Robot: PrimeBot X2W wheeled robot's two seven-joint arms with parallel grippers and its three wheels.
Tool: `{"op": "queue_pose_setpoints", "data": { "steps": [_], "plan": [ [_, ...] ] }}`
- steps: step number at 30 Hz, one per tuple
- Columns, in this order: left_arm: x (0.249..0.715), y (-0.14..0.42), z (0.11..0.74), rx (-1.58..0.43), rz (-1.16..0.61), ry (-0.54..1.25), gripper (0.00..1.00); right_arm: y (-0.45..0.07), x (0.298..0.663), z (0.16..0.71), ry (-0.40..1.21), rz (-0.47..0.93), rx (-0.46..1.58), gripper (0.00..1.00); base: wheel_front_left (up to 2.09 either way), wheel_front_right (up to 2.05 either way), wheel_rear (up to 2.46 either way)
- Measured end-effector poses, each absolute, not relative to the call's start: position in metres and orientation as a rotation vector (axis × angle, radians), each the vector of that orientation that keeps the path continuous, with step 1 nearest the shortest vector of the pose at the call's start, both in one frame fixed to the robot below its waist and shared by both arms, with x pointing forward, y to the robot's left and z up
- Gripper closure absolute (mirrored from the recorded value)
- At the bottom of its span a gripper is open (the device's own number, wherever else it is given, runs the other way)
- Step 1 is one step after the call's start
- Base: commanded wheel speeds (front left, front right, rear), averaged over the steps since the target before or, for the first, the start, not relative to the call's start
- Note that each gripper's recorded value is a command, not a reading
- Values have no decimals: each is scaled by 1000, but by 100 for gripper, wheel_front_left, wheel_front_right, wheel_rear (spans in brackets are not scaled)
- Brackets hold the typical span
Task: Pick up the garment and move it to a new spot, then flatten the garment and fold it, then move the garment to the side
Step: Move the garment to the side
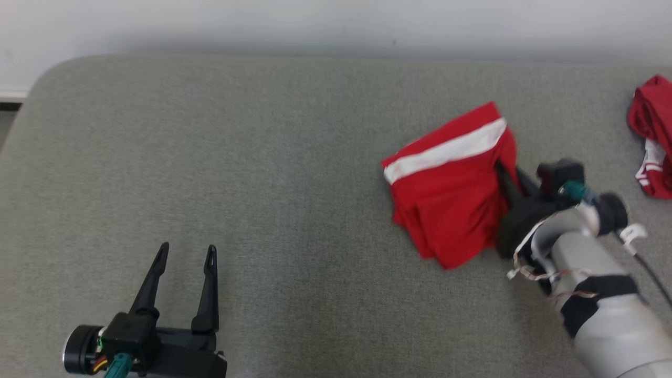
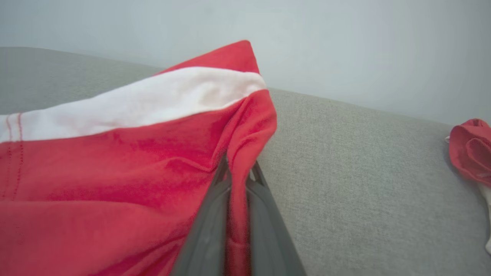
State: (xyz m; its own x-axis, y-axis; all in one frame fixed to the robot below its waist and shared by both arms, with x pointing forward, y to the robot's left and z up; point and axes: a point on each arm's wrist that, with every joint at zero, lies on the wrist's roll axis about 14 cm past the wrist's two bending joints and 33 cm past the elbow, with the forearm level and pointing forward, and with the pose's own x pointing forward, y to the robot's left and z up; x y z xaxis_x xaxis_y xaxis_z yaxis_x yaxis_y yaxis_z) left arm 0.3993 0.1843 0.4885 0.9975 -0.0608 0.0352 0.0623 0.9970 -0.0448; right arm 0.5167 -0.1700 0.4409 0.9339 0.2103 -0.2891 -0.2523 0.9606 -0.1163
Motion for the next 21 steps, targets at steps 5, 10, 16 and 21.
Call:
{"op": "queue_pose_setpoints", "data": {
  "steps": [5,10,16,21],
  "plan": [
    [418,172,474,-35,-112,-3,0,-205,548,457,246,202,-224,100,0,0,0],
    [440,161,457,-22,-164,24,0,-253,570,473,231,140,-299,100,0,0,0],
    [462,139,437,-17,-245,47,0,-317,576,495,229,48,-385,100,0,0,0],
    [475,123,420,-19,-304,66,0,-368,573,520,240,-38,-453,100,0,0,0]
  ]
}}
